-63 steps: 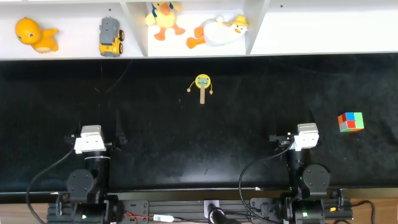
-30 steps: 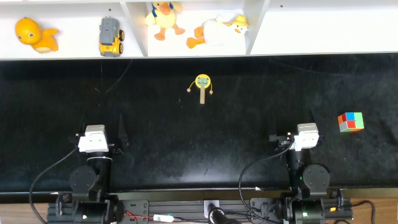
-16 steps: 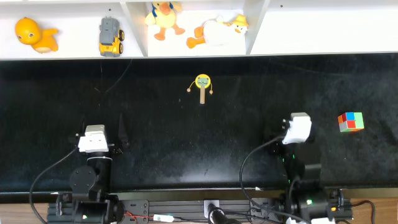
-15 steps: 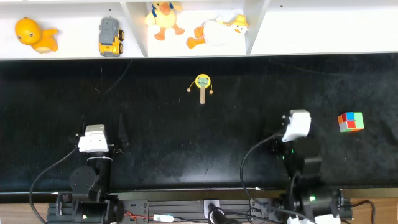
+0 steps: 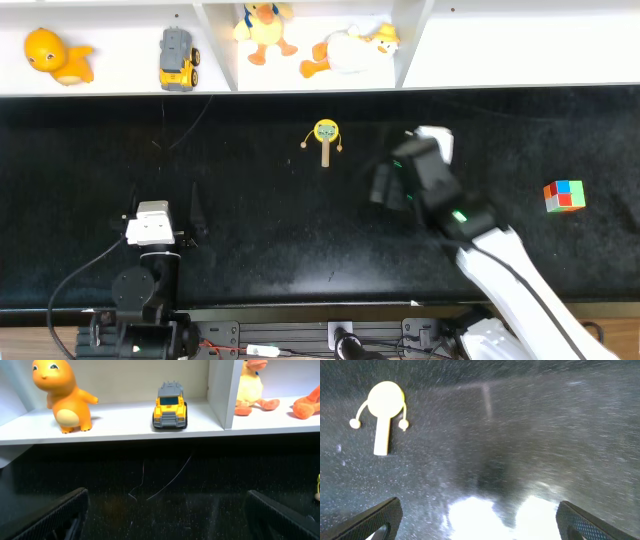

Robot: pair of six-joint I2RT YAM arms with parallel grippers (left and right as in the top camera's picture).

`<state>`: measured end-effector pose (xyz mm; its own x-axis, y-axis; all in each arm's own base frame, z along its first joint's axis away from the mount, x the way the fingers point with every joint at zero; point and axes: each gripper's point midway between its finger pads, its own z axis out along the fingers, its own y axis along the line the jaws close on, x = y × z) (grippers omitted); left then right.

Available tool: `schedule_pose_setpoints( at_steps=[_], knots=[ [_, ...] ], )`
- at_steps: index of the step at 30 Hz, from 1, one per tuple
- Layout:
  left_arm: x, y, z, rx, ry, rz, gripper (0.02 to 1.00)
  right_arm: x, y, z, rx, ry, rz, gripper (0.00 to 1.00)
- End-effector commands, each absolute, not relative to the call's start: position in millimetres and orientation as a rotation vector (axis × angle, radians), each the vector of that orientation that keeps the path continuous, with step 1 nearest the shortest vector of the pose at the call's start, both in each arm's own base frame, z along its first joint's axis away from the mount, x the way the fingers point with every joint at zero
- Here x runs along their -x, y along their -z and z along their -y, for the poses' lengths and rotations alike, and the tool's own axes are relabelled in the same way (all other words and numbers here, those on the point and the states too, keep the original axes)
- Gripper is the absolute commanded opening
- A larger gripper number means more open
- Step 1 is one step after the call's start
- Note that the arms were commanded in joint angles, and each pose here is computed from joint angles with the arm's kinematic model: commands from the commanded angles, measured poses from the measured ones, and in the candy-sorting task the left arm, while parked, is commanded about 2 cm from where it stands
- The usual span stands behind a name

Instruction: Store Toys

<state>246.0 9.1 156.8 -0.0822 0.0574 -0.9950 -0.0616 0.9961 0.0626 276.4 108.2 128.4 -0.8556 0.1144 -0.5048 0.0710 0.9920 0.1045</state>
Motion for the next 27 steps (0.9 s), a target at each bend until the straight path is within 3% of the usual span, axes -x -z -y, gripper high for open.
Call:
schedule_pose_setpoints(
  at_steps=[1,14,27],
  knots=[
    [-246,-158,-8,0.003,-0.094,-1.644,0.998,-299,-118,-158,-0.054,-0.144,-2.680,0.993],
    [-246,-158,-8,0.003,-0.094,-1.643,0.996,-324,-73,-242,0.071,-0.168,-2.815,0.996],
    [-246,-158,-8,0.003,-0.094,-1.643,0.998,-326,-48,-242,-0.116,-0.094,-2.857,0.998]
  ],
)
